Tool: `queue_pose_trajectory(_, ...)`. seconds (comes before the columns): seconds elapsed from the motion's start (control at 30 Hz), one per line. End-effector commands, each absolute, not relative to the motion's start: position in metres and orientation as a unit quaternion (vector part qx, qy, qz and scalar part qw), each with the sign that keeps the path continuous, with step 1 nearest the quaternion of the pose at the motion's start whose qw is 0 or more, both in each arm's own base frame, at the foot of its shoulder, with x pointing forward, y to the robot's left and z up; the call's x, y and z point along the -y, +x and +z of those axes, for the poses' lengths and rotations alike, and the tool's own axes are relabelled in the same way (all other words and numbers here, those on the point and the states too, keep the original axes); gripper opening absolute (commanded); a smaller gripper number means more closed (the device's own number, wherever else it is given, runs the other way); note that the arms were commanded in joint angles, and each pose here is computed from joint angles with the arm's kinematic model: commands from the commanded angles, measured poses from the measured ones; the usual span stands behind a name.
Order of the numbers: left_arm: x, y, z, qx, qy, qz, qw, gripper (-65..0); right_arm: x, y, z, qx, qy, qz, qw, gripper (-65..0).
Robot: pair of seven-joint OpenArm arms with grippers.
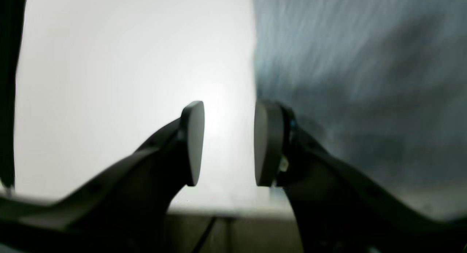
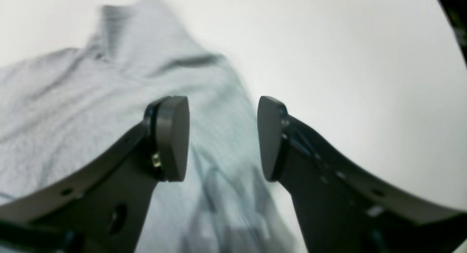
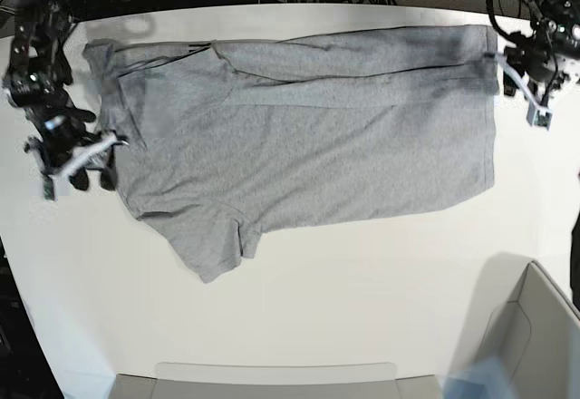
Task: Fold the T-shirt properly
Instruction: 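Release the collar edge and move both grippers to the shirt's hem corners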
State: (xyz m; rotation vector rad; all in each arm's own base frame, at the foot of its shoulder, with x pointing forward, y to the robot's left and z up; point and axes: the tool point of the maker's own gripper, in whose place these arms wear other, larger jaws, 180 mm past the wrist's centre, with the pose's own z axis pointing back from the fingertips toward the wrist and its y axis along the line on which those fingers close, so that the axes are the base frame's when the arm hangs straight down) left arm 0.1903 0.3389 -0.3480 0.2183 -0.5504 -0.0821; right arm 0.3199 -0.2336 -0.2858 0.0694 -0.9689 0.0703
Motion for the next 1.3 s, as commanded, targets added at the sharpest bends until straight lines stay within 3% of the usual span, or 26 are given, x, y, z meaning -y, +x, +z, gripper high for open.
queue_pose_trajectory(0.0, -0.339, 0.199, -0.339, 0.285, 0.112, -0.038, 0.951, -41.7, 0.229, 0.340, -0.278, 0.481, 0.027, 0.051, 0.875, -34.9)
queue_pose_trajectory(0.2, -0.338, 0.224, -0.326, 0.279, 0.109, -0.016, 0.954, -41.7, 0.232, 0.408, -0.332, 0.423, -0.011, 0.032, 0.905, -34.9)
queue_pose_trajectory(0.37, -0.337, 0.229, -0.322, 0.286, 0.108, -0.015, 0.952, -41.7, 0.241, 0.421, -0.362, 0.381, -0.027, 0.011, 0.924, -34.9)
queue_pose_trajectory(0.7, -0.330, 0.229, -0.328, 0.287, 0.098, -0.010, 0.953, -41.7, 0.248, 0.338, -0.437, 0.285, -0.031, 0.007, 0.958, -34.9)
queue_pose_trajectory(0.9, -0.330, 0.229, -0.328, 0.287, 0.098, -0.010, 0.953, -41.7, 0.231, 0.286, -0.447, 0.228, -0.024, 0.031, 0.973, -34.9)
queue_pose_trajectory(1.0, -0.331, 0.229, -0.328, 0.286, 0.098, -0.010, 0.953, -41.7, 0.222, 0.287, -0.428, 0.255, -0.021, 0.044, 0.966, -34.9)
queue_pose_trajectory(1.27, -0.330, 0.229, -0.328, 0.287, 0.097, -0.009, 0.953, -41.7, 0.214, 0.381, -0.300, 0.439, -0.019, 0.031, 0.898, -34.9)
